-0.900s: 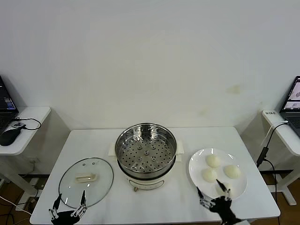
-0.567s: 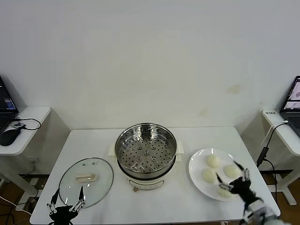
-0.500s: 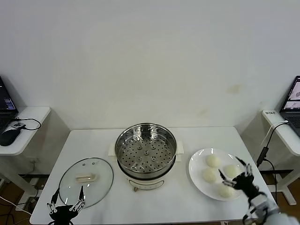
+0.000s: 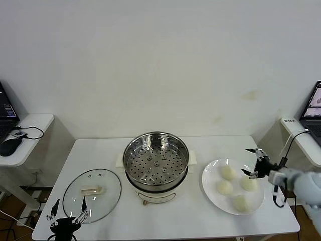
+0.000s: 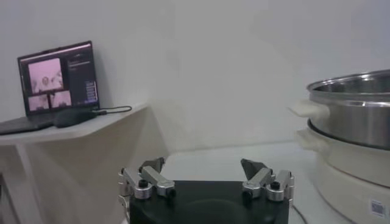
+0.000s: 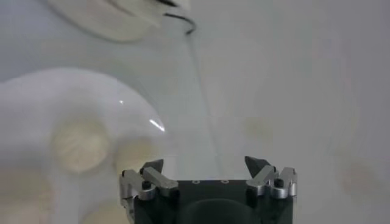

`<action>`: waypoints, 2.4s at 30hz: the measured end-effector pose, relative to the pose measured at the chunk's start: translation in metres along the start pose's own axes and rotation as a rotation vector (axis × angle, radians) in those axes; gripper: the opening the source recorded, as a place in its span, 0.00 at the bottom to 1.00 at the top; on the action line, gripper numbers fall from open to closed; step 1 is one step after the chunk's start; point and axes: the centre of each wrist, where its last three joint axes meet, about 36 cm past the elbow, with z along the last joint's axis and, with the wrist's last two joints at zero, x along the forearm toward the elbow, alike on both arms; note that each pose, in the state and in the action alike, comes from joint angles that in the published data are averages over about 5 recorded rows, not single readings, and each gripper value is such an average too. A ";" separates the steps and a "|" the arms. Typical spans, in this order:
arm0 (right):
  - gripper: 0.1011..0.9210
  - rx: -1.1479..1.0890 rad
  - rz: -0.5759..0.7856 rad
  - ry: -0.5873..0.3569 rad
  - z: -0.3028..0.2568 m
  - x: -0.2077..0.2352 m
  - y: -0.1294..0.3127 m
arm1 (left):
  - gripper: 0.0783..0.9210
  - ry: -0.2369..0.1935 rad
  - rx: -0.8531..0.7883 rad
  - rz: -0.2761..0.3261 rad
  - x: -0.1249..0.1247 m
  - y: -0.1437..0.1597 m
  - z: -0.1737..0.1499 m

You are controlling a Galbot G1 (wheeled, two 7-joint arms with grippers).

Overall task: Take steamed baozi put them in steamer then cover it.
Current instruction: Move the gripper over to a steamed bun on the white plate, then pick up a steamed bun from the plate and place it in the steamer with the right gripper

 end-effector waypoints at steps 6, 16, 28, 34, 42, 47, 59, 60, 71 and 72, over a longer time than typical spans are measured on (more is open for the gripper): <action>0.88 0.071 -0.163 0.032 -0.004 -0.021 -0.033 | 0.88 -0.005 -0.002 -0.015 0.001 0.002 -0.003; 0.88 0.107 -0.333 0.116 0.002 -0.053 -0.047 | 0.88 -0.013 -0.003 -0.020 0.002 0.002 -0.006; 0.88 0.092 -0.403 0.160 0.001 -0.094 -0.046 | 0.88 -0.024 -0.003 -0.013 0.001 0.003 -0.009; 0.88 0.088 -0.414 0.164 -0.006 -0.117 -0.046 | 0.88 -0.026 -0.010 -0.014 0.000 0.005 -0.008; 0.88 0.082 -0.427 0.177 -0.014 -0.139 -0.047 | 0.88 -0.027 -0.012 -0.014 -0.001 0.005 -0.005; 0.84 0.077 -0.430 0.182 -0.018 -0.148 -0.047 | 0.88 -0.029 -0.011 -0.016 -0.001 0.005 -0.005; 0.68 0.079 -0.437 0.190 -0.020 -0.148 -0.053 | 0.88 -0.031 -0.007 -0.017 0.001 0.005 -0.004; 0.67 0.080 -0.439 0.190 -0.020 -0.148 -0.054 | 0.88 -0.032 -0.008 -0.017 0.002 0.005 -0.004; 0.65 0.097 -0.431 0.186 -0.022 -0.122 -0.072 | 0.88 -0.037 -0.005 -0.012 0.004 0.005 -0.004; 0.65 0.098 -0.424 0.185 -0.023 -0.117 -0.077 | 0.88 -0.038 -0.004 -0.010 0.003 0.005 -0.004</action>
